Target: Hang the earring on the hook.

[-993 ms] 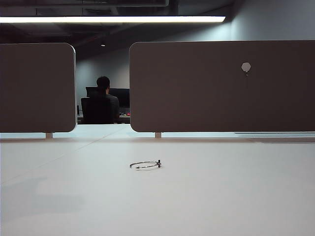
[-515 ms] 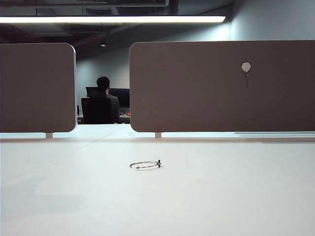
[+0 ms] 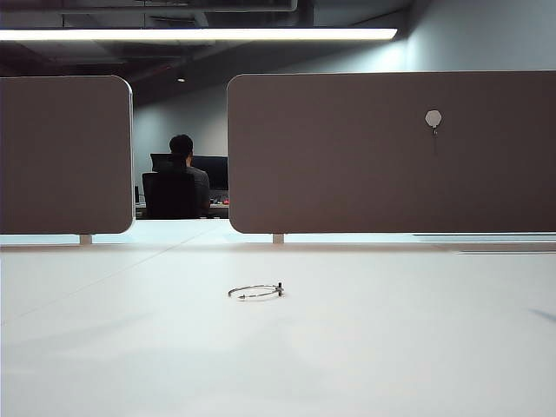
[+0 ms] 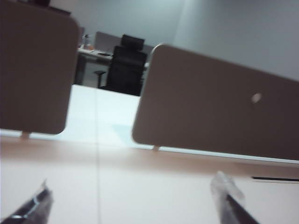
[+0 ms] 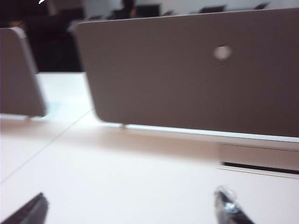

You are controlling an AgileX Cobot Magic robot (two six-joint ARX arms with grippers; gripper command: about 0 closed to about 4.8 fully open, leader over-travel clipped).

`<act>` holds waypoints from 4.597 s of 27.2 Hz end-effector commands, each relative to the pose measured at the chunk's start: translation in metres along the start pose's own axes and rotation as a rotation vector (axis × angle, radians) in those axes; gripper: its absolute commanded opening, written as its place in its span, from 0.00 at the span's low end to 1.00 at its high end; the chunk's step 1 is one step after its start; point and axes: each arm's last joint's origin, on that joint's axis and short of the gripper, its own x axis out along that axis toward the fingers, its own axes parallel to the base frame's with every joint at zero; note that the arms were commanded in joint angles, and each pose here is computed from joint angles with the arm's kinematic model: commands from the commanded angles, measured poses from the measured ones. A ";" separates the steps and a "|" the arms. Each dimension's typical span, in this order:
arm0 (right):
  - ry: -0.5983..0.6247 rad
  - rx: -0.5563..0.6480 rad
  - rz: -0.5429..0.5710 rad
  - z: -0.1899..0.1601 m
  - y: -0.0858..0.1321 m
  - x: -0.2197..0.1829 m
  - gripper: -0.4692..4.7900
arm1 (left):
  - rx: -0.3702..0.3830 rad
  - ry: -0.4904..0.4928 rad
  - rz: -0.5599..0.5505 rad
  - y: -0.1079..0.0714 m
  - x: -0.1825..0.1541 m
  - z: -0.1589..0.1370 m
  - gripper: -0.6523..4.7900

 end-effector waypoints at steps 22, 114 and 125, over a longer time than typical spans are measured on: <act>0.541 0.088 0.461 -0.031 0.059 0.198 0.82 | -0.096 0.478 -0.225 -0.025 0.108 -0.015 1.00; -0.281 0.176 -0.112 0.049 -0.088 0.302 0.07 | 0.113 0.248 -0.085 -0.037 0.140 0.002 1.00; -0.148 -0.140 -0.322 0.014 -0.155 0.391 0.07 | 0.141 0.318 -0.081 -0.045 0.244 -0.009 1.00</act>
